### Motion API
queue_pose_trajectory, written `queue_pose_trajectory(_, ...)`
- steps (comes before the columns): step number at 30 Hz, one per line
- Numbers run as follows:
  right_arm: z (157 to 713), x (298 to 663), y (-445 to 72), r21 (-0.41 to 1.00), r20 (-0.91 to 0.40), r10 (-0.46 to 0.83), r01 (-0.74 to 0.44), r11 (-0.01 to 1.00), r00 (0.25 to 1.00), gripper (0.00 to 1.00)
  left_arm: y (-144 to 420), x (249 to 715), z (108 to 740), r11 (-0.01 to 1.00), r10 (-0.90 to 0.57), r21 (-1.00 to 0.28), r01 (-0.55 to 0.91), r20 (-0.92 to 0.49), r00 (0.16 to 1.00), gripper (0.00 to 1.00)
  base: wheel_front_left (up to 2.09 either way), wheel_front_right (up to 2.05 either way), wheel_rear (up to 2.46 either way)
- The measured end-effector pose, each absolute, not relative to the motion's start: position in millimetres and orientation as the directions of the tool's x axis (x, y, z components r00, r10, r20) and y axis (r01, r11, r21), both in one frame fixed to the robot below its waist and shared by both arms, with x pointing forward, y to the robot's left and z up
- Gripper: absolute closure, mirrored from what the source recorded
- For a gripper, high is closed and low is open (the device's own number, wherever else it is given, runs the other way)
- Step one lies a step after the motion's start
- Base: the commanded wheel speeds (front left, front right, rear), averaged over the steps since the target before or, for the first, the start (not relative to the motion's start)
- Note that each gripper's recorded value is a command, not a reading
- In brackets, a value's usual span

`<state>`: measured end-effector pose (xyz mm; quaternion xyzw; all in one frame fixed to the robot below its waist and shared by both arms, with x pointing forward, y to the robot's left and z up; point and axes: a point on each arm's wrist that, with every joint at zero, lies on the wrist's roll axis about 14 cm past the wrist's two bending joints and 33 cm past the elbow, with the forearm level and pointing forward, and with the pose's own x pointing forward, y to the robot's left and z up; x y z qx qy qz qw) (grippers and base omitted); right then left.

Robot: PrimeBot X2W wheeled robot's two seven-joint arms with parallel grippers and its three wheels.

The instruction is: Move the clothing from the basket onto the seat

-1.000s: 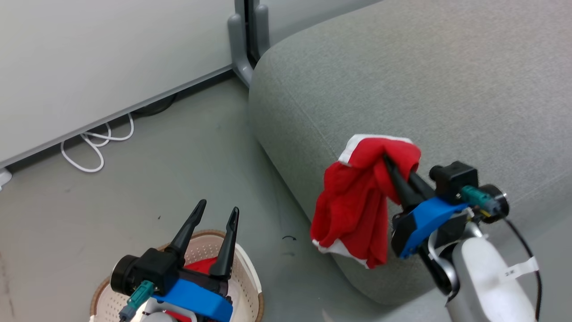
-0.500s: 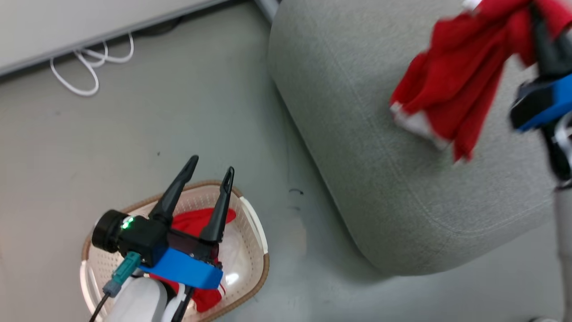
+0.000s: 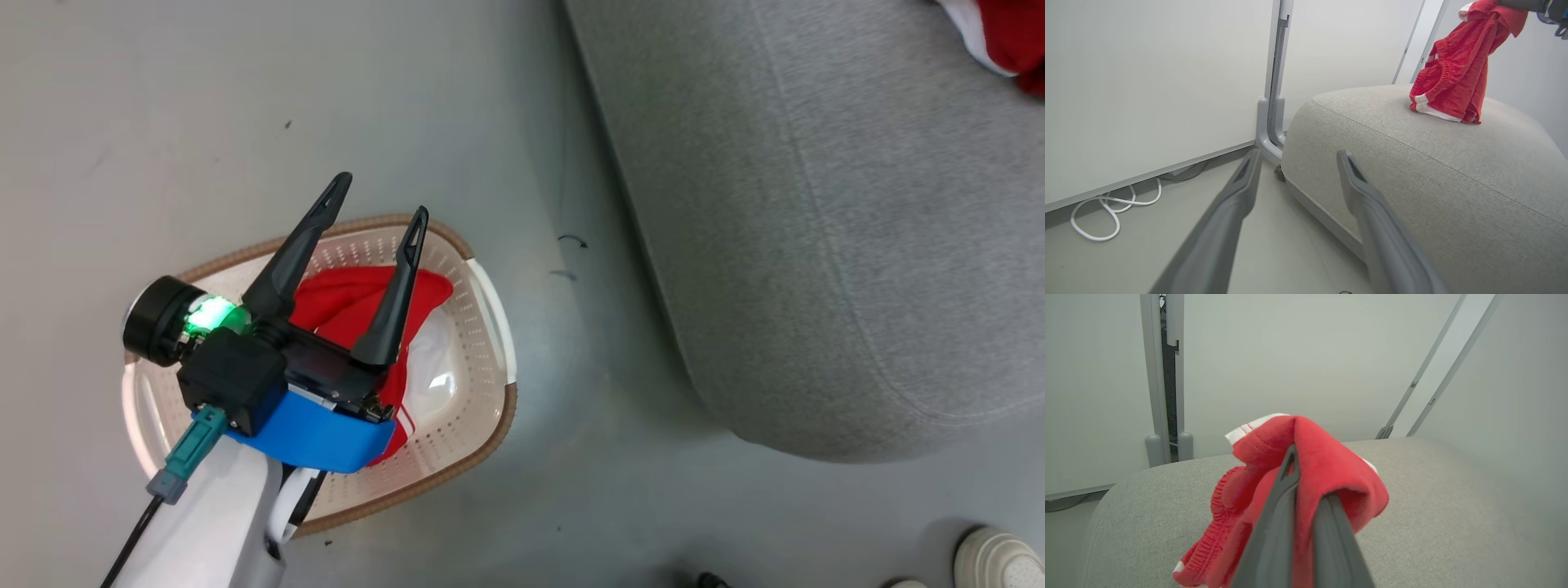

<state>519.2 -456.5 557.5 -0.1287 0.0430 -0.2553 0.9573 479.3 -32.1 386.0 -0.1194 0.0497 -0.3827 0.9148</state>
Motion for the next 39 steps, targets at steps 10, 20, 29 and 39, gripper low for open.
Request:
queue_pose_trajectory(10, 429, 517, -448, -0.216, -0.292, -0.509, 0.463, 0.86, 0.81, 1.0, -8, 480, 361, 0.718, -0.68, -0.26, 0.646, -0.06, 0.731, 0.0, 0.0, 0.0, 0.0)
queue_pose_trajectory(20, 426, 508, -440, -0.164, -0.273, -0.508, 0.481, 0.861, 0.817, 0.0, -2, 478, 380, 0.741, -0.651, -0.254, 0.622, -0.046, 0.757, 0.0, 0.0, 0.0, 0.0)
queue_pose_trajectory(29, 440, 479, -423, -0.136, -0.252, -0.47, 0.45, 0.883, 0.846, 0.0, 4, 466, 411, 0.767, -0.613, -0.257, 0.588, -0.026, 0.789, 0.0, 0.0, 0.0, 0.0)
queue_pose_trajectory(39, 472, 440, -403, -0.09, -0.162, -0.436, 0.426, 0.9, 0.885, 0.0, 23, 444, 443, 0.818, -0.538, -0.252, 0.517, -0.013, 0.843, 0.0, 0.0, 0.0, 0.0)
